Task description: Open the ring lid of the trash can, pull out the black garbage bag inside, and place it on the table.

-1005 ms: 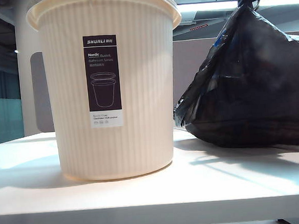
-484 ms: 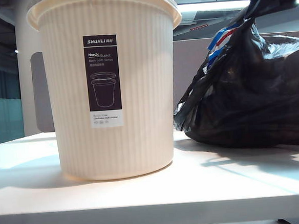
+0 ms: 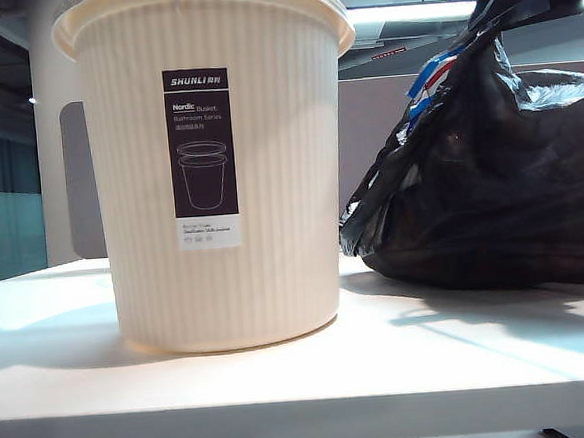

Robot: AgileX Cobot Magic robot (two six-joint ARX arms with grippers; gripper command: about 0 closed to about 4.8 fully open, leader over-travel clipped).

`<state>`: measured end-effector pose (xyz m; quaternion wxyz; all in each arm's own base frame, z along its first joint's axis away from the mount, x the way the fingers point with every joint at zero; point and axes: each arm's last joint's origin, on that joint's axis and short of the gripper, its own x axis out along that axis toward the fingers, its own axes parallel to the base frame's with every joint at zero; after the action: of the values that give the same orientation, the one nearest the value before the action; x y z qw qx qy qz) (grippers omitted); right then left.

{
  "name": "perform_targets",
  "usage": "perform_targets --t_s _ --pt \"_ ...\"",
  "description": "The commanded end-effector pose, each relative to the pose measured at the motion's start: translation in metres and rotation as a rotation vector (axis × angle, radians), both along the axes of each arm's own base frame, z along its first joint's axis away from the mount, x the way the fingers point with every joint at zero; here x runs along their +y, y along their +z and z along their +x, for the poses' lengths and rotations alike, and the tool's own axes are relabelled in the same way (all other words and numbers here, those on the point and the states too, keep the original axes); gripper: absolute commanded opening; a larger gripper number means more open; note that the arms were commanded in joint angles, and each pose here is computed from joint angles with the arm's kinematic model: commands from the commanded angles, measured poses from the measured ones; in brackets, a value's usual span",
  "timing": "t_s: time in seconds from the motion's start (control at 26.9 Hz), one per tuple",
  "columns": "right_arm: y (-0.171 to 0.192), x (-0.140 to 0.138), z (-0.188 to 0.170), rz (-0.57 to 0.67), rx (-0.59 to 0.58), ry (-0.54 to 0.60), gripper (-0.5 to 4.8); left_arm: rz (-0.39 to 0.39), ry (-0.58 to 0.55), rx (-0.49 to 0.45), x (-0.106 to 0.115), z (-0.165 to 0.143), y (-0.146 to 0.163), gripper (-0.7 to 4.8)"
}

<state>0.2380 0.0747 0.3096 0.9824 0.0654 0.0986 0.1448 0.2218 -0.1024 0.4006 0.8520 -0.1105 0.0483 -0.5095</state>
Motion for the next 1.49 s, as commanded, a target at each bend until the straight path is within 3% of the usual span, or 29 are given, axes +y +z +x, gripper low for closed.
perform_targets --t_s 0.04,0.15,0.33,0.67,1.27,1.49 --pt "0.006 0.000 0.000 0.012 -0.031 0.003 1.72 -0.006 -0.009 -0.010 0.000 -0.002 0.003 2.46" --pt "0.007 0.000 -0.001 0.016 -0.035 0.003 2.17 -0.006 -0.010 -0.010 0.000 -0.002 0.003 2.46" --pt "0.013 -0.002 -0.007 0.024 -0.061 0.000 2.35 -0.006 -0.012 -0.010 0.000 -0.002 0.003 2.46" --pt "0.020 -0.007 -0.022 0.019 -0.057 -0.011 2.36 -0.006 -0.012 -0.010 0.000 -0.002 0.003 2.46" --pt "0.005 -0.008 -0.026 -0.010 0.112 -0.013 2.75 -0.005 -0.028 -0.010 0.000 -0.002 0.003 2.46" --pt "0.011 -0.010 -0.034 -0.003 0.086 -0.007 2.75 -0.005 -0.031 -0.010 0.000 -0.002 0.003 2.46"
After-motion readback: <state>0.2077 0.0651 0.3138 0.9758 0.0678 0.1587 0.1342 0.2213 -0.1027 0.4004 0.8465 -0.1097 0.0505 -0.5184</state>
